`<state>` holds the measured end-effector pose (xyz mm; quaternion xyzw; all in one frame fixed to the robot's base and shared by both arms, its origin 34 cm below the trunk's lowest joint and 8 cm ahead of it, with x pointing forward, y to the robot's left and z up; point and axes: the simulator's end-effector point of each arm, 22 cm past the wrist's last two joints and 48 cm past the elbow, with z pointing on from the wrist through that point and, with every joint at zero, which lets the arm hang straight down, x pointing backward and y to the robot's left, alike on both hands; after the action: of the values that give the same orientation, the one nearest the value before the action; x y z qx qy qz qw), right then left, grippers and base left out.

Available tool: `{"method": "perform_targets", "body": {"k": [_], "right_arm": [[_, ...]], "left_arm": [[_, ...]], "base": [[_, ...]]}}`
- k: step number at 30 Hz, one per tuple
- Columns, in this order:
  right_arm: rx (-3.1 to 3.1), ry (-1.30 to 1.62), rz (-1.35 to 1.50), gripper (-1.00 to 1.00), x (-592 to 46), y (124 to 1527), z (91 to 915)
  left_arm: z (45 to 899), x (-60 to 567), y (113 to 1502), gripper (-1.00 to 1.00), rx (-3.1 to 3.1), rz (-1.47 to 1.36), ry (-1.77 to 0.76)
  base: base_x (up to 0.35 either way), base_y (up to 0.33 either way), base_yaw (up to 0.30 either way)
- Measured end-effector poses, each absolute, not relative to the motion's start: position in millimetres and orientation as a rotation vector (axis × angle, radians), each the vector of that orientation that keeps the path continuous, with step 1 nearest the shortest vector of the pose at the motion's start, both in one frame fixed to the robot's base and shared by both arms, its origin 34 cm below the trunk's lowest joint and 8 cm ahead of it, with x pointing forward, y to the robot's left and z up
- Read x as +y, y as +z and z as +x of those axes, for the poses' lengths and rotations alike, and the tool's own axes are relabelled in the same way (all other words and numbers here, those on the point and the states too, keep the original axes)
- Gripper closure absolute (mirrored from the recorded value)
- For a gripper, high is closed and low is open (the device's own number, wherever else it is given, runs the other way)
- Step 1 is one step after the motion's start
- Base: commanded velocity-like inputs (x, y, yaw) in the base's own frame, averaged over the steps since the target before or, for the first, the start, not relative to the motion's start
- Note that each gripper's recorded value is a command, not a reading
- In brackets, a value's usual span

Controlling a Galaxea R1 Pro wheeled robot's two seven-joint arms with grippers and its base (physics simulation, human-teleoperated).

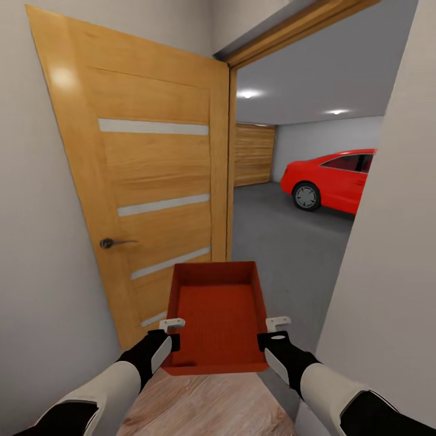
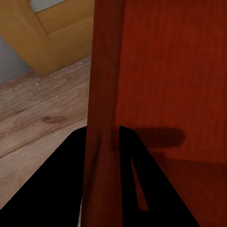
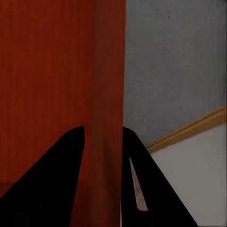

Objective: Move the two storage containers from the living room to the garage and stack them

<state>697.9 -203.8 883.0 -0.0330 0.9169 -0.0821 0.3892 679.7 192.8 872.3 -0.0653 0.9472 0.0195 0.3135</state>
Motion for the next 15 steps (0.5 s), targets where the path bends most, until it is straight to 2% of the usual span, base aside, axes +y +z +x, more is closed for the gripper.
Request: {"method": "perform_targets", "body": {"k": [5,15], "right_arm": [[2.328,-0.209,-0.084,1.00,-203.7,884.5,698.3],[2.329,-0.208,-0.084,1.00,-203.3,884.5,697.9]], "left_arm": [[680.0,192.8,873.6,1.00,2.495,-0.173,0.051],[679.9,193.2,873.8,1.00,2.495,-0.171,0.052]], "base": [[0.019,0.103,-0.171],[0.121,0.276,-0.010]]}}
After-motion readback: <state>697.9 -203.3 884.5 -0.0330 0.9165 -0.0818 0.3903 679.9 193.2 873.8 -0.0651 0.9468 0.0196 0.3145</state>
